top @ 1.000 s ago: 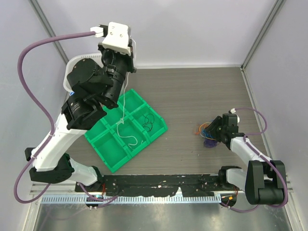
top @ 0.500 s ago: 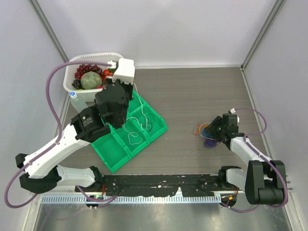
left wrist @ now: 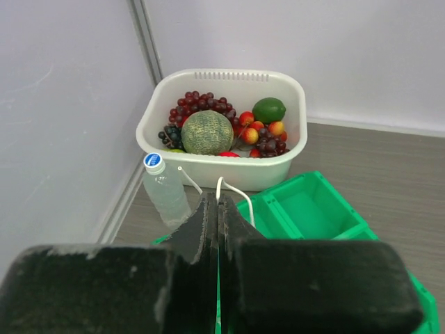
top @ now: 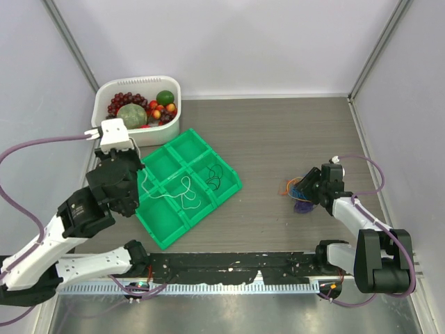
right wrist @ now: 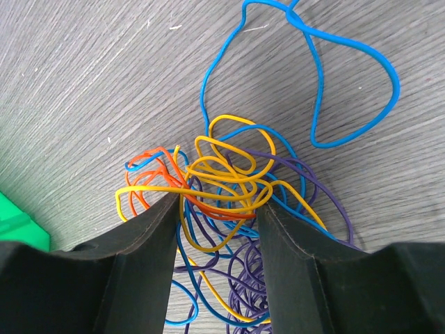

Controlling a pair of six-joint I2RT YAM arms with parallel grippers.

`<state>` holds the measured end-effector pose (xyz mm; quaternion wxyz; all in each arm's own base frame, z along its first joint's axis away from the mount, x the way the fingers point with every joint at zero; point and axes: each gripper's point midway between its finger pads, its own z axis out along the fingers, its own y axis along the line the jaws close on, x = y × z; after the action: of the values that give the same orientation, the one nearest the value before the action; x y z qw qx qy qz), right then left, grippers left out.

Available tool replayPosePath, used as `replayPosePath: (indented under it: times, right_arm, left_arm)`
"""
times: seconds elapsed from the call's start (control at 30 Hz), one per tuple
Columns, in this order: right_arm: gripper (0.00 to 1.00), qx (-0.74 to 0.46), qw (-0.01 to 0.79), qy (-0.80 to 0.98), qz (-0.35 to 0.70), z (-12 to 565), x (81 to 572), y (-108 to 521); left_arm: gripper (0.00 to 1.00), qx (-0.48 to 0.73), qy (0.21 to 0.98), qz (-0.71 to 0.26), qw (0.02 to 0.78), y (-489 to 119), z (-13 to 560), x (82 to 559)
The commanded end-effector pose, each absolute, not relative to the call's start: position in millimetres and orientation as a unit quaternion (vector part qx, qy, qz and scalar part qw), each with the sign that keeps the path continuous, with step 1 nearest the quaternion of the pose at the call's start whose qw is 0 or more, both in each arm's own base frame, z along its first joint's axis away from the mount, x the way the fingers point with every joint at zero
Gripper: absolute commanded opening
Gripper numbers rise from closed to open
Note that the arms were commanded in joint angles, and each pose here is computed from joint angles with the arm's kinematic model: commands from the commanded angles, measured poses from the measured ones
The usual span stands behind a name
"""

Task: Untangle the cables

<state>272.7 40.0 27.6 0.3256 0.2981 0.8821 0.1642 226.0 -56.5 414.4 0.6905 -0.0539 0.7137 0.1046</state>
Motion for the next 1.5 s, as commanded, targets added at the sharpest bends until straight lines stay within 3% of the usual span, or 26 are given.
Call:
replayPosePath:
  times: [0.0,0.2,0.43,0.6,0.8,1.07,1.47]
  right_arm:
    - [0.53,0.297,0.304,0.892,0.155,16,262,39]
    - [0.53,0.295,0.301,0.893,0.158,16,263,41]
    - [0.53,0.294,0.306,0.892,0.156,18,262,39]
    - [0.53,0.294,0.308,0.891,0.157,19,262,40]
    - [0.53,0.289,0.305,0.893,0.162,18,262,42]
    - [0.52,0.287,0.300,0.894,0.167,17,263,44]
    - [0.52,0.286,0.309,0.891,0.169,21,262,44]
  left_arm:
    - [0.00,-0.065,0.727,0.076,0.679,-78,391,235]
    - [0.00,0.029,0.771,0.041,0.635,-168,336,267]
    - [0.00,0.049,0.778,0.015,0.626,-219,336,295]
    - [0.00,0.010,0.801,-0.006,0.598,-212,303,302]
    - [0.00,-0.066,0.843,0.032,0.533,-161,219,288]
    - [0.00,-0.158,0.894,0.007,0.420,-132,124,283]
    - [0.02,-0.145,0.934,0.027,0.327,-145,88,285]
